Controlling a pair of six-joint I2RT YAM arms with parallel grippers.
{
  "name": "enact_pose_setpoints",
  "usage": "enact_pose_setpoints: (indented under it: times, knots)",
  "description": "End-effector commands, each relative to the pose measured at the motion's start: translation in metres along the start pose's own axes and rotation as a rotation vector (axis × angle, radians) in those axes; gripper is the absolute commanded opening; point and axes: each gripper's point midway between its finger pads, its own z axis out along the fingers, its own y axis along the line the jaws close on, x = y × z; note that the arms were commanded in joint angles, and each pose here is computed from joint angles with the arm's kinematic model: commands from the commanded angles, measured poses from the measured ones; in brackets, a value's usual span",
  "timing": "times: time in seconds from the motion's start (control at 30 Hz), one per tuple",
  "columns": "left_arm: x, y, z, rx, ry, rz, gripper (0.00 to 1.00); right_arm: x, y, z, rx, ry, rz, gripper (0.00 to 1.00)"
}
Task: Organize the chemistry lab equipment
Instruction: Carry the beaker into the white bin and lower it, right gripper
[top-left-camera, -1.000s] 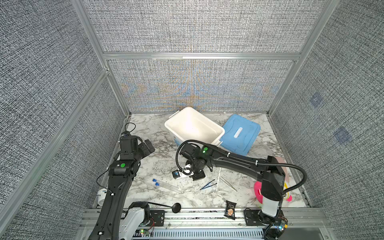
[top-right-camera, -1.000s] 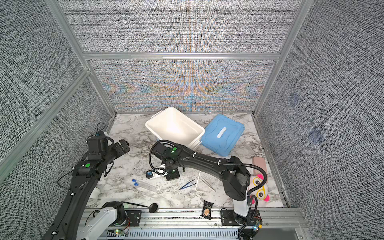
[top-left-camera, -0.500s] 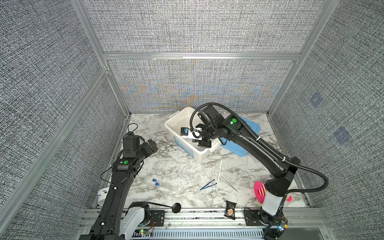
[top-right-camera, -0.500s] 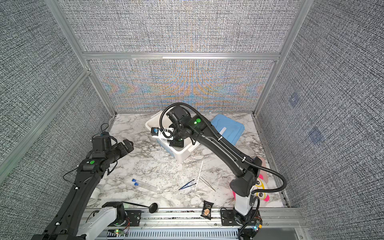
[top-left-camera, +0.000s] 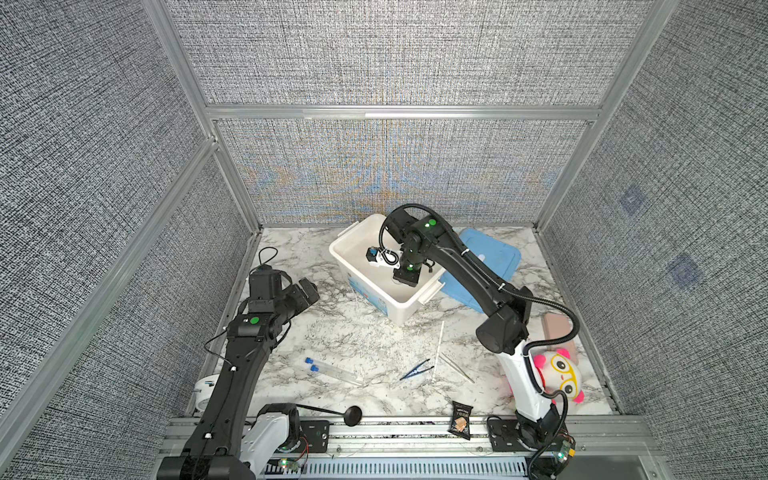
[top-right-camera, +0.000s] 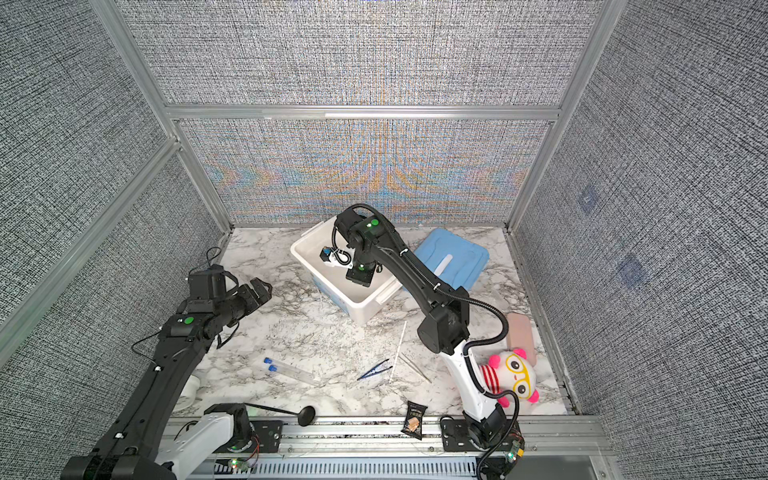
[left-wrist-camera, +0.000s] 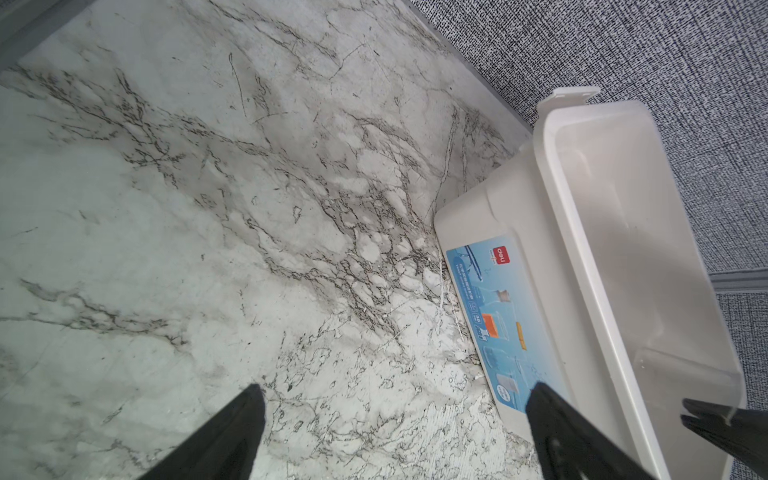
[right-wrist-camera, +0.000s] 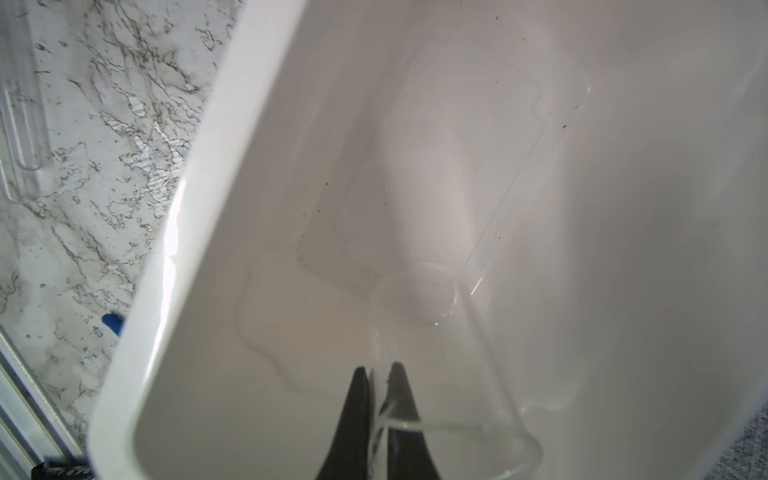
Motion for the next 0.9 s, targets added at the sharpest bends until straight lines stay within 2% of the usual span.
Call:
enact_pose_setpoints:
  times: [0.0, 0.33, 0.6, 0.87]
  knots:
    - [-0.003, -0.005, -0.001, 0.014, 0.001, 0.004, 0.99, 0.009, 0.005, 0.013, -0.060, 0.039, 0.064, 0.00]
    - [-0.002, -0.006, 0.003, 0.021, 0.012, 0.010, 0.99, 0.036, -0.011, 0.060, -0.095, 0.154, 0.085, 0.00]
    - [-0.004, -0.005, 0.000, 0.007, 0.009, 0.018, 0.99, 0.054, -0.041, 0.078, -0.021, 0.210, 0.109, 0.00]
    - [-0.003, -0.002, -0.002, -0.005, 0.012, 0.013, 0.99, 0.077, -0.053, 0.099, -0.004, 0.295, 0.123, 0.00]
